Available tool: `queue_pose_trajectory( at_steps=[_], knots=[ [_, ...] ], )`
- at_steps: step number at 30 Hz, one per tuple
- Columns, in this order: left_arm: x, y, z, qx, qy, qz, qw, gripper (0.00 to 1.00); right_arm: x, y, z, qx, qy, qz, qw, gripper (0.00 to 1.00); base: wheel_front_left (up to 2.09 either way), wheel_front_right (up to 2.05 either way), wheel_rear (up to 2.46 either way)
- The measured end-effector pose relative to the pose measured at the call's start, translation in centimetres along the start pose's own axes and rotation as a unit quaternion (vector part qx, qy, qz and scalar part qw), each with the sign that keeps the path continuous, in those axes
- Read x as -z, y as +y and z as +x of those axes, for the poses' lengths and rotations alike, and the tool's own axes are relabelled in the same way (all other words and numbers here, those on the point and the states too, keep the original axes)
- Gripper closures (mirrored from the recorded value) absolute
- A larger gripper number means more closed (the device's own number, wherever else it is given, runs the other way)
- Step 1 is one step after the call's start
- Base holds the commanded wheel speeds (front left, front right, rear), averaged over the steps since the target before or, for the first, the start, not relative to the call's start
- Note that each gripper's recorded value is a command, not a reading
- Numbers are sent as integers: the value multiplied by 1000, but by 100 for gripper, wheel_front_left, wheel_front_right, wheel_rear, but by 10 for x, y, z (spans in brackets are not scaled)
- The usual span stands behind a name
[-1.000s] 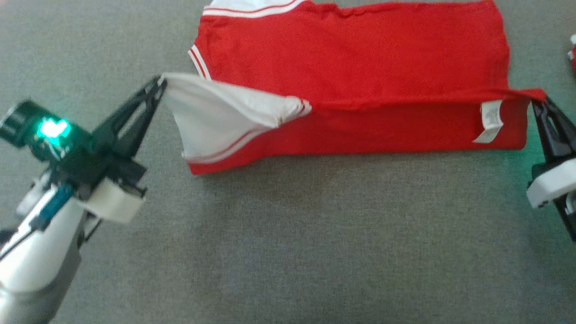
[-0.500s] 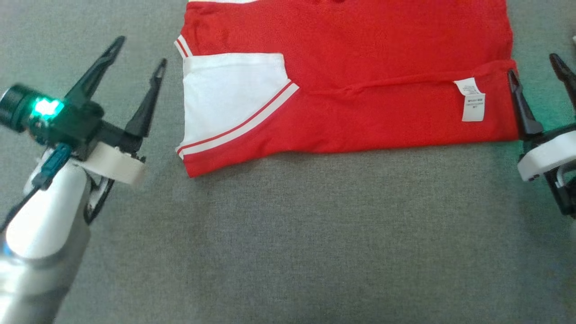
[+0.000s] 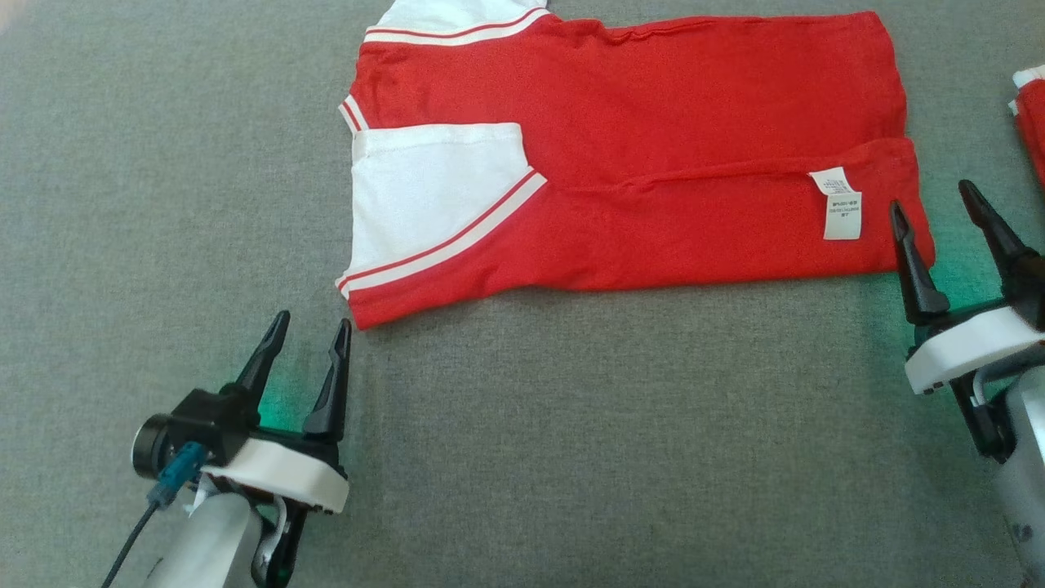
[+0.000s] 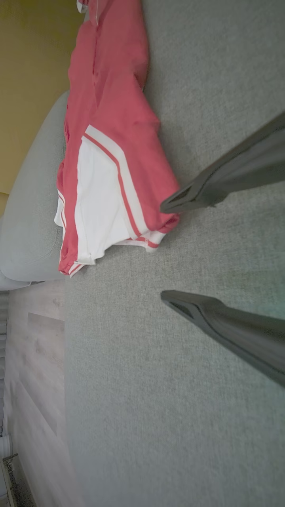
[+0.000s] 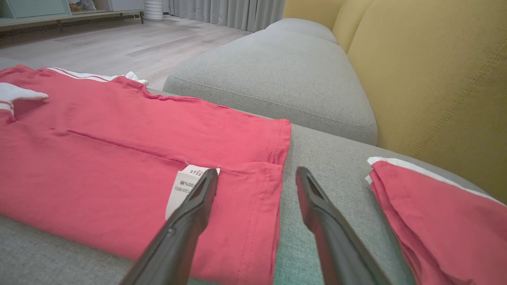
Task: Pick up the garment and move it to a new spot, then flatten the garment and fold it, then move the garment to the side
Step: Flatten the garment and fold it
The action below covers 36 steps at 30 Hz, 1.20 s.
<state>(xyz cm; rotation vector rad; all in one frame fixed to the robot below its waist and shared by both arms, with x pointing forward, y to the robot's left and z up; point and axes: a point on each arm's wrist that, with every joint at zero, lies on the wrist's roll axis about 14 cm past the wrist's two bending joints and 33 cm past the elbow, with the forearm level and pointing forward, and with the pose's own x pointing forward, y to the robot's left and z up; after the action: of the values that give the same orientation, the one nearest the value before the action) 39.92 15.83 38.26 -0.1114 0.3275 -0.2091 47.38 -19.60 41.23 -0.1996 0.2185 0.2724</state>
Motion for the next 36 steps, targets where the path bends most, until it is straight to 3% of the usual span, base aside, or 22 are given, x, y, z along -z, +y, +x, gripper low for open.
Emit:
queue_pose_trajectory(
  at_steps=[11, 21, 22, 25, 29, 36],
  knots=[
    [4, -14, 17, 31, 26, -14, 999, 0, 8, -1, -7, 6, 10, 2, 1000, 0, 0, 0, 0],
    [25, -18, 30, 47, 103, -4, 994, 0, 17, 1, -9, 7, 21, 6, 1000, 0, 0, 0, 0],
    [25, -20, 32, 50, 109, -1, 993, 4, 18, 0, -9, 8, 22, 6, 1000, 0, 0, 0, 0],
    [26, -23, 31, 61, 124, 1, 990, 100, 18, 0, -11, 10, 23, 7, 1000, 0, 0, 0, 0],
    [24, -34, 25, 81, 129, -5, 988, 100, 19, -3, -15, 15, 27, 8, 999, 0, 0, 0, 0],
    [24, -26, 10, 86, 128, 6, 988, 100, 46, -4, -22, 21, 75, 22, 997, 0, 0, 0, 0]
  ],
)
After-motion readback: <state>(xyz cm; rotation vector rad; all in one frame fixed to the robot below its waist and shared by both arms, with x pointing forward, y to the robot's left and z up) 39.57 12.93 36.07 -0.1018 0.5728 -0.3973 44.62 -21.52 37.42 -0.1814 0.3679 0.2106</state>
